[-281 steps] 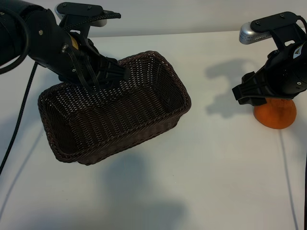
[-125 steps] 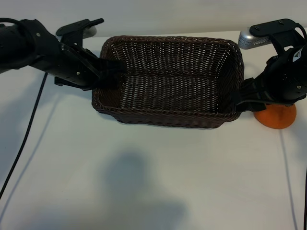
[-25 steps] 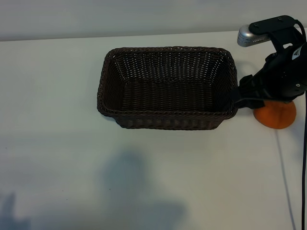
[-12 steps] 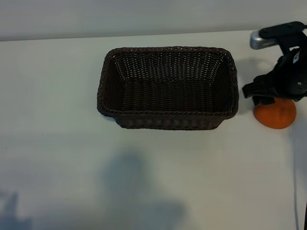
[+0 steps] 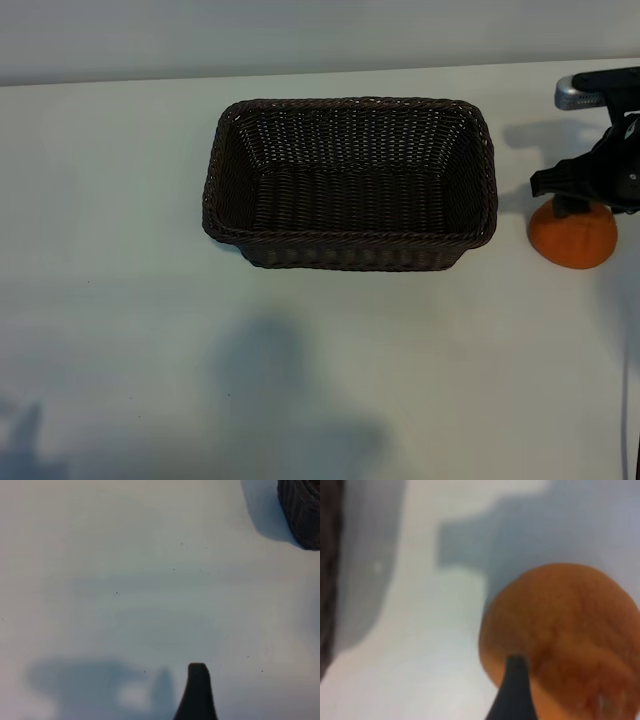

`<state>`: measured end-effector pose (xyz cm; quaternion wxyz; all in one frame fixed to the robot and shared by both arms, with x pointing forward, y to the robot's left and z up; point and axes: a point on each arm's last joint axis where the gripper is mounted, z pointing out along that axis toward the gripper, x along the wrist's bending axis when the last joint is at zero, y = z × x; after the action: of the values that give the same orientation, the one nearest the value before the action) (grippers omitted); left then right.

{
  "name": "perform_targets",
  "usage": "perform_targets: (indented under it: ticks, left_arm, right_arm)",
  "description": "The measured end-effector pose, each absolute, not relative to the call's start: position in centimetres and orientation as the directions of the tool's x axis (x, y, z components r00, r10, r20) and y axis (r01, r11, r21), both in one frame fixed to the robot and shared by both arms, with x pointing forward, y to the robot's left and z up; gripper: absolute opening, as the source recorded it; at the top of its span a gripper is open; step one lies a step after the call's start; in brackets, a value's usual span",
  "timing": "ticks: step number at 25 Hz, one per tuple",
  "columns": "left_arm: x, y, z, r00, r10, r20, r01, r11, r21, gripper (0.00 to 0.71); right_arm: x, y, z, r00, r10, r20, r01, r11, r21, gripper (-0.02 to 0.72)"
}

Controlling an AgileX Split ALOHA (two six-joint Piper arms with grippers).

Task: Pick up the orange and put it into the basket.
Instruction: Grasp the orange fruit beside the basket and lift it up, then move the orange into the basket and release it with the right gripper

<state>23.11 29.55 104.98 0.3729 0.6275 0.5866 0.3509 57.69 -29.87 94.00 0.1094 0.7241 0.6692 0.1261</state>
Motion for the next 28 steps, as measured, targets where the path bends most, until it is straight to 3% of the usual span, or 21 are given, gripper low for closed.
perform_targets:
  ticks: [4, 6, 9, 10, 15, 23, 28]
  left_arm:
    - [23.1, 29.5, 105.0, 0.066, 0.998, 0.003, 0.475, -0.034, 0.880, 0.595]
    - [23.1, 29.5, 105.0, 0.066, 0.998, 0.003, 0.475, -0.034, 0.880, 0.595]
    - [23.1, 29.5, 105.0, 0.066, 0.998, 0.003, 0.475, -0.034, 0.880, 0.595]
    - [23.1, 29.5, 105.0, 0.066, 0.998, 0.003, 0.475, -0.034, 0.880, 0.595]
    - [23.1, 29.5, 105.0, 0.066, 0.998, 0.003, 0.475, -0.034, 0.880, 0.595]
    - [23.1, 29.5, 105.0, 0.066, 0.998, 0.003, 0.475, -0.034, 0.880, 0.595]
    - [23.1, 29.5, 105.0, 0.064, 0.998, 0.000, 0.475, -0.031, 0.880, 0.595]
  right_arm:
    - [58.0, -29.9, 92.3, 0.075, 0.997, 0.033, 0.954, -0.081, 0.288, 0.525]
    - [57.9, -29.9, 92.0, 0.076, 0.997, 0.032, 0.958, -0.082, 0.275, 0.396]
    - [58.0, -29.9, 92.0, 0.080, 0.996, 0.033, 0.959, -0.086, 0.270, 0.144]
    - [58.0, -29.9, 92.2, 0.082, 0.996, 0.034, 0.958, -0.088, 0.273, 0.111]
    - [58.0, -29.9, 94.2, 0.082, 0.996, 0.035, 0.960, -0.088, 0.266, 0.094]
    - [58.4, -29.9, 103.0, 0.070, 0.997, 0.039, 0.951, -0.079, 0.298, 0.093]
    - [58.6, -29.9, 105.5, 0.054, 0.998, 0.035, 0.953, -0.062, 0.297, 0.093]
